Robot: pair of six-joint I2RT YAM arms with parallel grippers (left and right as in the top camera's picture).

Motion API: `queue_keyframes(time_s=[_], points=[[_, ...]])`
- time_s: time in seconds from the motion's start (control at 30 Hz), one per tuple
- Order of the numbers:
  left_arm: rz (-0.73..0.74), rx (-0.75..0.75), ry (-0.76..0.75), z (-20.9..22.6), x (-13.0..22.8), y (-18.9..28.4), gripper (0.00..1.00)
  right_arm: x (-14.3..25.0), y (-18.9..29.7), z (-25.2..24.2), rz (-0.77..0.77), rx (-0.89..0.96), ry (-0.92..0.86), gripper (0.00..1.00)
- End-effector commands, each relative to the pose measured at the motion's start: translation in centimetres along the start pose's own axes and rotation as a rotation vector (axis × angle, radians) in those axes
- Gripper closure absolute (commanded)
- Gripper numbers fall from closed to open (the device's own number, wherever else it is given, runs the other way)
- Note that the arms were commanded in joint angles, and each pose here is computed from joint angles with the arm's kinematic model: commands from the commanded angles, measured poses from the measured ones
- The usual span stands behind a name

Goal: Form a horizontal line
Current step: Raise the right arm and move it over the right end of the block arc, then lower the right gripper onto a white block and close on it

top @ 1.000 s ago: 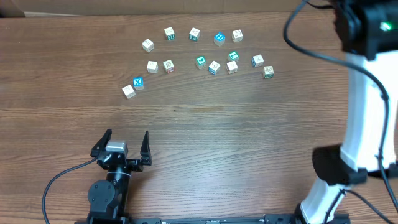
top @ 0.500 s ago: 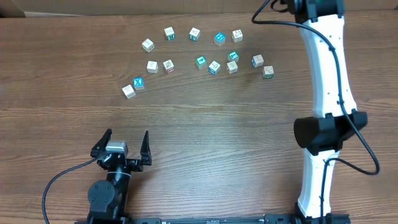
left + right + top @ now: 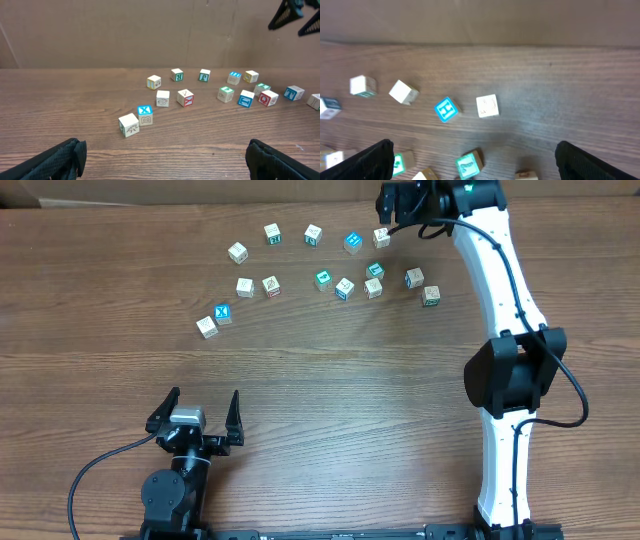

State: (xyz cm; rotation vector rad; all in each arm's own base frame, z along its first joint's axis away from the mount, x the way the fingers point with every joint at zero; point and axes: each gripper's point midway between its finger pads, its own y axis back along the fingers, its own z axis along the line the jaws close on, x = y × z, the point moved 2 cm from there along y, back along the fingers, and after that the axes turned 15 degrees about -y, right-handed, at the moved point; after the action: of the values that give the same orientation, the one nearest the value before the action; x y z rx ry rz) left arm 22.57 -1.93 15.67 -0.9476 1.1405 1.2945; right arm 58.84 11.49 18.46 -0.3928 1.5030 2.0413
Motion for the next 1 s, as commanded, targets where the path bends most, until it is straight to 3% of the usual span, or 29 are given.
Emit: queue_keyframes(time_s=[0.0,0.37,0.73,0.87,0.97], points=[[-0.008,-0.002,-0.019,0.0,-0.1,0.0,0.0,1.4,-1.5,-0.3,0.029,0.017,0.006,0.0],[-0.008,-0.002,-0.019,0.0,-0.1,0.0,0.0,7.6,-5.3,-2.0,0.19,0.066,0.007,0.0],[-0.008,-0.002,-0.019,0.0,-0.1,0.0,0.0,9.7,-5.7,3.5,0.226,-0.087,0.048,0.0],[-0.008,-0.002,-0.019,0.0,-0.1,0.0,0.01,9.7,-5.9,2.9,0.203,-0.025,0.063,0.33],[-0.008,-0.002,-0.019,0.0,-0.1,0.0,0.0,9.2,-6.0,1.9,0.161,0.06,0.077,0.4]])
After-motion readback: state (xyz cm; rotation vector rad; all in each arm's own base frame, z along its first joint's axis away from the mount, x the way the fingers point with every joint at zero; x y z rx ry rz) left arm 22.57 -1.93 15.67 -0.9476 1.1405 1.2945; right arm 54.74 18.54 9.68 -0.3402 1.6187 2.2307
